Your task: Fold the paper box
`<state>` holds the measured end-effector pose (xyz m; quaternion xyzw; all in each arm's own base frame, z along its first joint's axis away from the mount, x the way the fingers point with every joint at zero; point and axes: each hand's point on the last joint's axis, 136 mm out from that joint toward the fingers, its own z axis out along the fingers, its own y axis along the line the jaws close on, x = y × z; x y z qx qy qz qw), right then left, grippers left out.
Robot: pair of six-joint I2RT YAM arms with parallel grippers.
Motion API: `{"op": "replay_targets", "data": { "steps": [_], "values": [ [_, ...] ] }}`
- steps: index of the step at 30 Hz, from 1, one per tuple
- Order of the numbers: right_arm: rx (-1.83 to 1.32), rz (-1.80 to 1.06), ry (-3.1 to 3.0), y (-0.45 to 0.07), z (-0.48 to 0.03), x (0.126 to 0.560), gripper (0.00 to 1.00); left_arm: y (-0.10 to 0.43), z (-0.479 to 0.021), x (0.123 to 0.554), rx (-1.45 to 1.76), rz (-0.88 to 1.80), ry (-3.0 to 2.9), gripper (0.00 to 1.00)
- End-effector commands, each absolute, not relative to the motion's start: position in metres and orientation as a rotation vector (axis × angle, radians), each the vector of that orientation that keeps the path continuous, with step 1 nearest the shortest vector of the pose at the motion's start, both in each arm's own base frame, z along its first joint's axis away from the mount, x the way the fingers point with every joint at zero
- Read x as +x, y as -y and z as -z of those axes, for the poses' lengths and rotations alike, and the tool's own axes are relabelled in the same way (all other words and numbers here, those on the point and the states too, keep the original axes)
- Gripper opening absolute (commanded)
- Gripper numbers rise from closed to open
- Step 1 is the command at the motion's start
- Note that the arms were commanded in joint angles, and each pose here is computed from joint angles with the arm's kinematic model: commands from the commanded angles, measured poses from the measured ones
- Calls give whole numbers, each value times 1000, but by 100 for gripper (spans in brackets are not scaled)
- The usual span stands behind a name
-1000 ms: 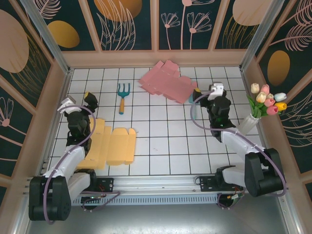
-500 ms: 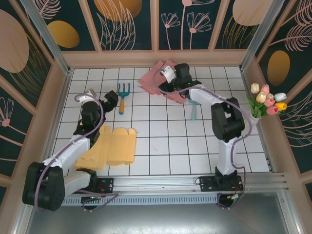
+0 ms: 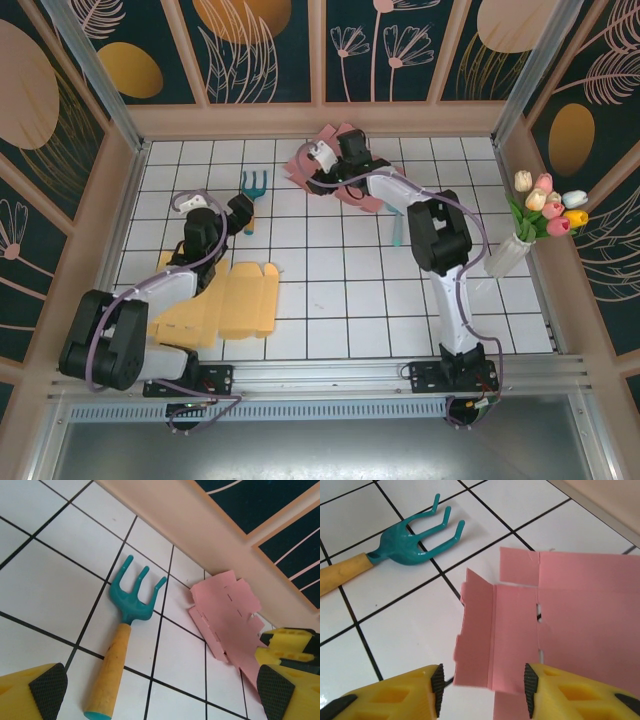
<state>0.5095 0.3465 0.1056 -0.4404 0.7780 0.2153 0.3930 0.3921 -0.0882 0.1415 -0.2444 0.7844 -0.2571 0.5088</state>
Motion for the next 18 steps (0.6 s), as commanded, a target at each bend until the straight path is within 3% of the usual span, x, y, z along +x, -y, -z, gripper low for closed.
{"op": "replay_targets", "data": {
  "steps": [1, 8, 13, 18],
  "values": [
    [-1196, -572, -1975, -366, -91, 501, 47, 93, -158, 404, -590, 652, -1830, 99],
    [-1215, -494, -1999, -379, -61, 516, 41, 98, -143, 411, -579, 650, -1875, 99],
    [-1207, -436, -2014, -379, -50, 527, 25, 97, -141, 412, -577, 638, -1881, 99],
    [-1235, -381, -1989, -386, -54, 524, 0, 97, -142, 413, -576, 635, -1881, 99]
  ]
}}
